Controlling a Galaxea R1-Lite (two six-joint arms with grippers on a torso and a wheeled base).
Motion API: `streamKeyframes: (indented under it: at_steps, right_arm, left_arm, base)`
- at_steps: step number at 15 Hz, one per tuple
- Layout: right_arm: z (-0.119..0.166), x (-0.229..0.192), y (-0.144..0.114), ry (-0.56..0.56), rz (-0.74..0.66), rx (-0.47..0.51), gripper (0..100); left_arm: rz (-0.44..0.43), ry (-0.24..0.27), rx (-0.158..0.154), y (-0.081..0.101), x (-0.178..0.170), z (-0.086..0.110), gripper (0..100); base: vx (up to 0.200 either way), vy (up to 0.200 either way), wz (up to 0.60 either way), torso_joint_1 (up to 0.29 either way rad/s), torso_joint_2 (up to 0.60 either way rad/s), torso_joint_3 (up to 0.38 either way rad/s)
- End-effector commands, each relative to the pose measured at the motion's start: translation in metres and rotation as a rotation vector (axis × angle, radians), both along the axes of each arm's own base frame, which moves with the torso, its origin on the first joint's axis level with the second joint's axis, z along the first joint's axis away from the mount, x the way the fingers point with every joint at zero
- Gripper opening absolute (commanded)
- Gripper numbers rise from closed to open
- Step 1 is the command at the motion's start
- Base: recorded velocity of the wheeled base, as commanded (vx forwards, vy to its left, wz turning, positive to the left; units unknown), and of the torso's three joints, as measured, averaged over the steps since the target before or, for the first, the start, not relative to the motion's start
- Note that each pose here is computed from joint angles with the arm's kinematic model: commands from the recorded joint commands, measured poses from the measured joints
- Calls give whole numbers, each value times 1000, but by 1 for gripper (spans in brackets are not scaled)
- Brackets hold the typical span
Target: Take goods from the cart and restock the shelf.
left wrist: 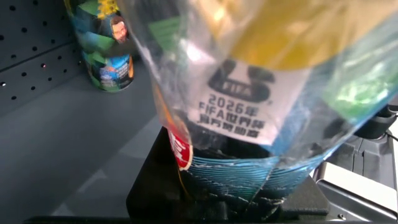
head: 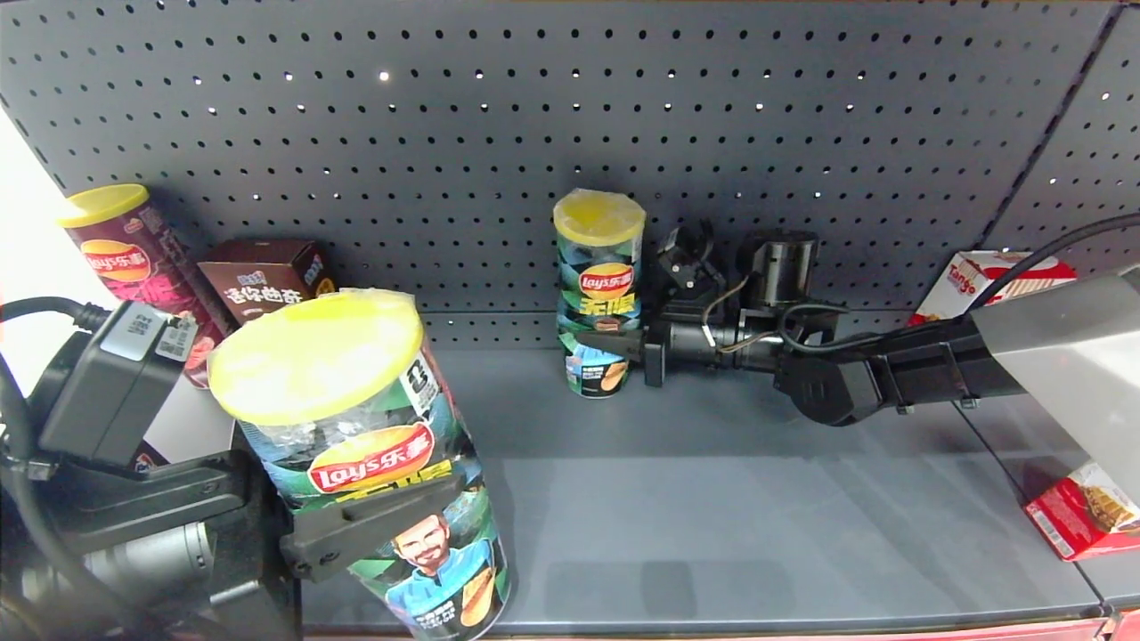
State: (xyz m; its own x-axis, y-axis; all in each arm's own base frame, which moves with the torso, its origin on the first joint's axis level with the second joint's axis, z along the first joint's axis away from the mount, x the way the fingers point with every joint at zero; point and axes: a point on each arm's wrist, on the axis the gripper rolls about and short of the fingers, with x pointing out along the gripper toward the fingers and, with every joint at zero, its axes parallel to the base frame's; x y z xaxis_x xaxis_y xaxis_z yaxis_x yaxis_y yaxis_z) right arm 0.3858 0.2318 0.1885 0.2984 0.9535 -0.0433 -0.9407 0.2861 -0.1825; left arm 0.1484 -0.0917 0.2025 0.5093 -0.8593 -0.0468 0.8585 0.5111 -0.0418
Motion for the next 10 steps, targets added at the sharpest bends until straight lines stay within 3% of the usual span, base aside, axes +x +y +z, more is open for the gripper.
streamKeyframes:
  at_steps: [1,4,10]
  right_arm:
    - [0,0,0,3,-3,-3,0]
    - [3,-4,1,-2,2,0,0]
    - [52,-59,-16,-65,31,33,0]
  left_arm:
    - [1,2,1,0,0,-1,0]
    - [3,2,1,0,0,-1,0]
    - [3,-3,-1,0,0,0,0]
  base:
    - [0,0,0,0,0,0]
    - [0,0,0,0,0,0]
    - [0,0,0,0,0,0]
